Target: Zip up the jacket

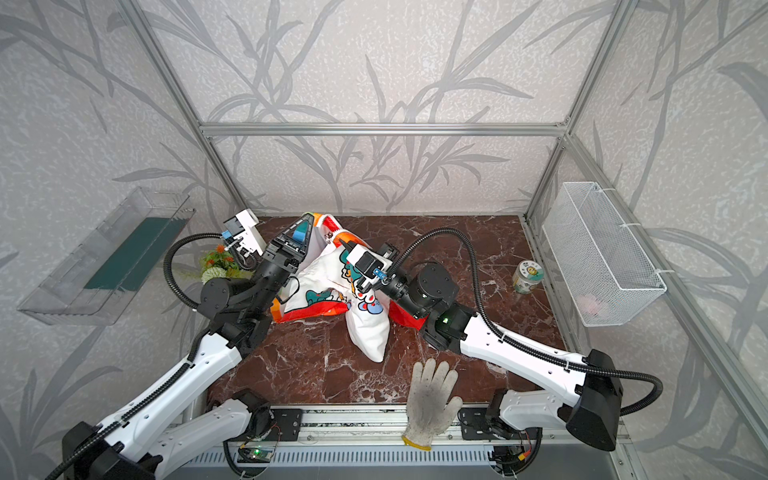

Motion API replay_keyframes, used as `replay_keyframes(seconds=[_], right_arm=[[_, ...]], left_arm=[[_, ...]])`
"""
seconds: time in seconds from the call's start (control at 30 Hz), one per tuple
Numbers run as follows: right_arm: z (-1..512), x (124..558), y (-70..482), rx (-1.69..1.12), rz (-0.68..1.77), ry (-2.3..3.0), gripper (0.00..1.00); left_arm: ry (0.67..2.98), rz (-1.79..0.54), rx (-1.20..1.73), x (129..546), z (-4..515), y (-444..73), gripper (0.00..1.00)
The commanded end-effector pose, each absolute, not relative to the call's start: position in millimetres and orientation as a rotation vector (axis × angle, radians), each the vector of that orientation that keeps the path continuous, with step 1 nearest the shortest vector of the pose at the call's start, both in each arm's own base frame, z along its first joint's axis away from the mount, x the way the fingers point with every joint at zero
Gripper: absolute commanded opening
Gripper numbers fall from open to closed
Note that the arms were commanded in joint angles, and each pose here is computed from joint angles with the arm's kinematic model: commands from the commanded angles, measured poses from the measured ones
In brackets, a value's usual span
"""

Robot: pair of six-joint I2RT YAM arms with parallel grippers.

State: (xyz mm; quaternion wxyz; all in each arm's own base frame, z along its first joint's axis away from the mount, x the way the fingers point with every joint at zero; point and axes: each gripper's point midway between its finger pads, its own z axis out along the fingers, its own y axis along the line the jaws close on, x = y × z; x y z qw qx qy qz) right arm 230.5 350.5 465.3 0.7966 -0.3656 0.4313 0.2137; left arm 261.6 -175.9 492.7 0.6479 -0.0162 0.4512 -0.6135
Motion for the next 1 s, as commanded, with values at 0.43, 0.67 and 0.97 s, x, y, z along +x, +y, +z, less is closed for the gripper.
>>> replay_keyframes(seconds=[0.43, 0.67, 0.97], right_arm=[[511.3, 190.9, 333.2, -0.670, 0.624, 0.783, 0.00], [513.3, 188.1, 327.3, -0.657, 0.604, 0.759, 0.00], [515.1, 186.3, 326.6, -0.657, 0.619, 0.761, 0.00]], left_arm=[[0.641, -1.077, 0.184, 188.4, 549.9, -169.7, 0.00], [0.624, -1.039, 0.208, 191.5, 553.7, -175.1, 0.00], [0.619, -1.026, 0.223, 194.6, 552.8, -180.3, 0.00]])
